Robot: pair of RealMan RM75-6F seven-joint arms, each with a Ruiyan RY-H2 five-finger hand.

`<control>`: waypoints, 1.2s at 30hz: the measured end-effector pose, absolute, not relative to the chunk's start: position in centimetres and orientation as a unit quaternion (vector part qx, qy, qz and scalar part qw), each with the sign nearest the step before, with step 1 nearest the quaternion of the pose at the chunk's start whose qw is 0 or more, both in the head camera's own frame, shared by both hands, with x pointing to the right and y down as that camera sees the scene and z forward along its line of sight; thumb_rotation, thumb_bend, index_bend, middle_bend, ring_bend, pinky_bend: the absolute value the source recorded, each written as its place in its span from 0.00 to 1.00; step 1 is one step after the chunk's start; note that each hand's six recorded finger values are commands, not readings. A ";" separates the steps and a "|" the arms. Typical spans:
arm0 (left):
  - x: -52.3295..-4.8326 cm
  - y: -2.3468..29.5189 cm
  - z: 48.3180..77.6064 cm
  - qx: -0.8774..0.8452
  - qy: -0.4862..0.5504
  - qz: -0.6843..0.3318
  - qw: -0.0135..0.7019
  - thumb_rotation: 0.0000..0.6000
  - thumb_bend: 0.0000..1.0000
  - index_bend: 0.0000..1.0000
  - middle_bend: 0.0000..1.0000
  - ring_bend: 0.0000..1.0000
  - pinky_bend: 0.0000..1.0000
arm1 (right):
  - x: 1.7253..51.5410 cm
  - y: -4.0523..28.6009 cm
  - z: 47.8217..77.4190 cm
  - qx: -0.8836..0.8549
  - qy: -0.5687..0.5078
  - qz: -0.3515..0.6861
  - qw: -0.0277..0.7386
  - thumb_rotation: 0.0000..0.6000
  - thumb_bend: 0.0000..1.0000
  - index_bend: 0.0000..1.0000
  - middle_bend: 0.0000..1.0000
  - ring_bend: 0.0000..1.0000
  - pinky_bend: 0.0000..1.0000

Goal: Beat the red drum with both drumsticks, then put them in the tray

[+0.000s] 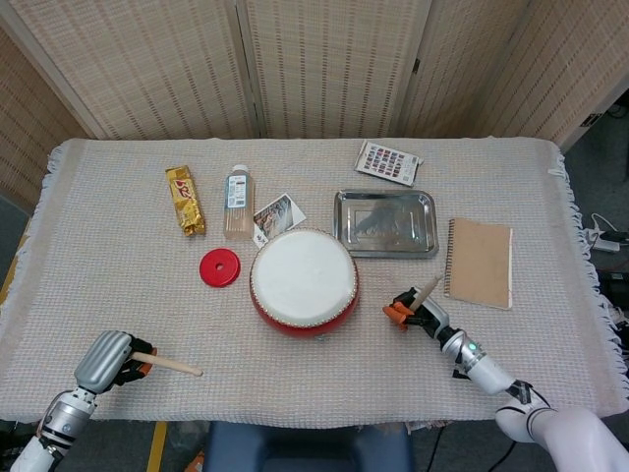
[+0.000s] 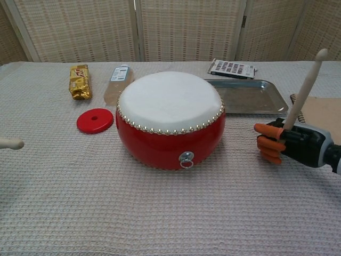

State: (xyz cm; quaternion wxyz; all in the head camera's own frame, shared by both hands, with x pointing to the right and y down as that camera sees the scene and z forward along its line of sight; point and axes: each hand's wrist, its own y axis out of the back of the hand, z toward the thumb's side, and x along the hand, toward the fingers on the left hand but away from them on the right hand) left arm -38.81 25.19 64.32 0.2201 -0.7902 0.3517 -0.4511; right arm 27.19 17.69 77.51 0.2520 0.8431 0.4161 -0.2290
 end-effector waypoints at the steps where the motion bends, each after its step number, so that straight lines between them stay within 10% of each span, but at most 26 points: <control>1: -38.8 25.2 64.3 -0.790 0.352 -0.451 0.220 1.00 0.71 1.00 1.00 0.99 1.00 | 27.0 17.7 77.5 0.845 0.415 -0.229 0.248 0.99 0.26 1.00 0.99 0.89 0.88; 15: -38.8 24.9 64.4 -0.790 0.350 -0.451 0.224 1.00 0.71 1.00 1.00 0.99 1.00 | 25.6 17.2 76.0 0.867 0.409 -0.217 0.185 1.00 0.71 1.00 1.00 1.00 1.00; 25: -38.7 23.8 63.7 -0.789 0.337 -0.446 0.254 1.00 0.71 1.00 1.00 0.99 1.00 | 26.3 16.7 74.8 0.885 0.366 -0.279 0.074 1.00 0.73 1.00 1.00 1.00 1.00; 36: -36.9 17.5 61.4 -0.772 0.332 -0.424 0.337 1.00 0.71 1.00 1.00 0.99 1.00 | 26.5 11.0 66.7 0.873 0.255 -0.390 -0.141 1.00 0.74 1.00 1.00 1.00 1.00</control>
